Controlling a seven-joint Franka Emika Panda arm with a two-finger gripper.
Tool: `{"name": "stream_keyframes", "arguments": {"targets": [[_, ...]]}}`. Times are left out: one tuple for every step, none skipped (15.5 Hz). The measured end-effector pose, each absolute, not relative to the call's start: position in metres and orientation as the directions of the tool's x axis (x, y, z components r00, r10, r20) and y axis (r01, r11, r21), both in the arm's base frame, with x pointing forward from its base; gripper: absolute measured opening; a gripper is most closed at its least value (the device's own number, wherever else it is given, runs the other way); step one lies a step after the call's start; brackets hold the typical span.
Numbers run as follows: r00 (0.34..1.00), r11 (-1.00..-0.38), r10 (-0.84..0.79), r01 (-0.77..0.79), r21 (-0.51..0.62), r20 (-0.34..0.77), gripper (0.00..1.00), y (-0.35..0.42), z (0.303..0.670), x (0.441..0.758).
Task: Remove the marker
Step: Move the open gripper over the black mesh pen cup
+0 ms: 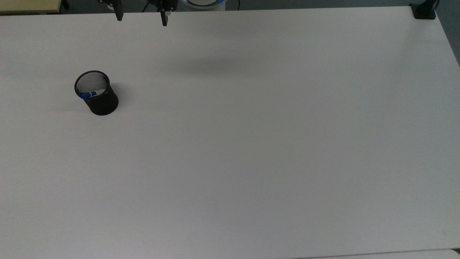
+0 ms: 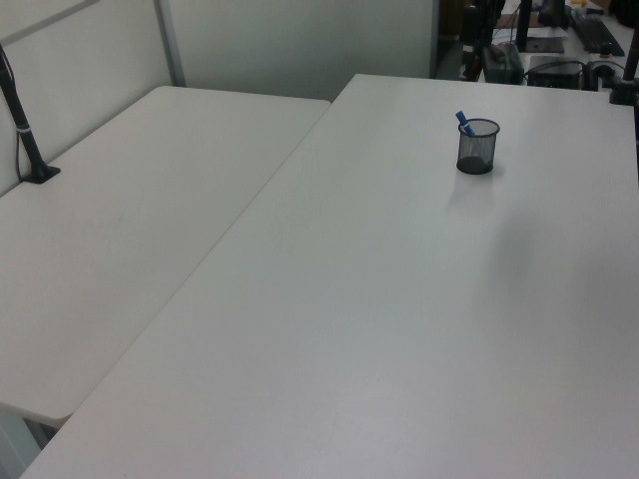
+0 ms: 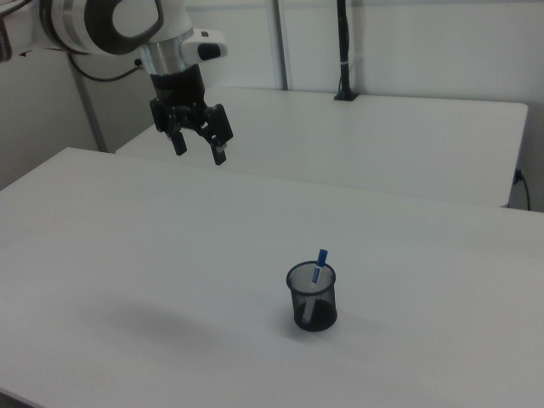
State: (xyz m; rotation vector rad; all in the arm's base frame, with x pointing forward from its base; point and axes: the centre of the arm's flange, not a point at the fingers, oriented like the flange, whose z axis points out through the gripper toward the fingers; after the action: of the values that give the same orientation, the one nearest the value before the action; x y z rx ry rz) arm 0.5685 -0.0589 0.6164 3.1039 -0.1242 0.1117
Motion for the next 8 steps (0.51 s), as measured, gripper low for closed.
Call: {"name": "stream_keyframes", "arguments": {"targets": [[0.994, -0.996, -0.077, -0.079, 0.03, 0.073, 1.0, -0.059, 0.616, 0.568], [0.995, -0.997, -0.075, -0.077, 0.031, 0.073, 1.0, -0.059, 0.616, 0.568], [0.995, -0.997, -0.073, -0.076, 0.031, 0.073, 1.0, -0.06, 0.617, 0.568], [0.995, -0.997, -0.068, -0.07, 0.034, 0.074, 1.0, -0.065, 0.617, 0.567], [0.996, -0.998, -0.046, -0.049, 0.041, 0.073, 1.0, -0.071, 0.618, 0.566], [0.998, -0.999, -0.002, -0.006, 0.052, 0.069, 1.0, -0.083, 0.617, 0.565], [0.997, -0.997, 0.048, 0.044, 0.06, 0.062, 1.0, -0.099, 0.617, 0.562], [0.995, -0.995, 0.085, 0.082, 0.063, 0.053, 1.0, -0.117, 0.614, 0.559]]}}
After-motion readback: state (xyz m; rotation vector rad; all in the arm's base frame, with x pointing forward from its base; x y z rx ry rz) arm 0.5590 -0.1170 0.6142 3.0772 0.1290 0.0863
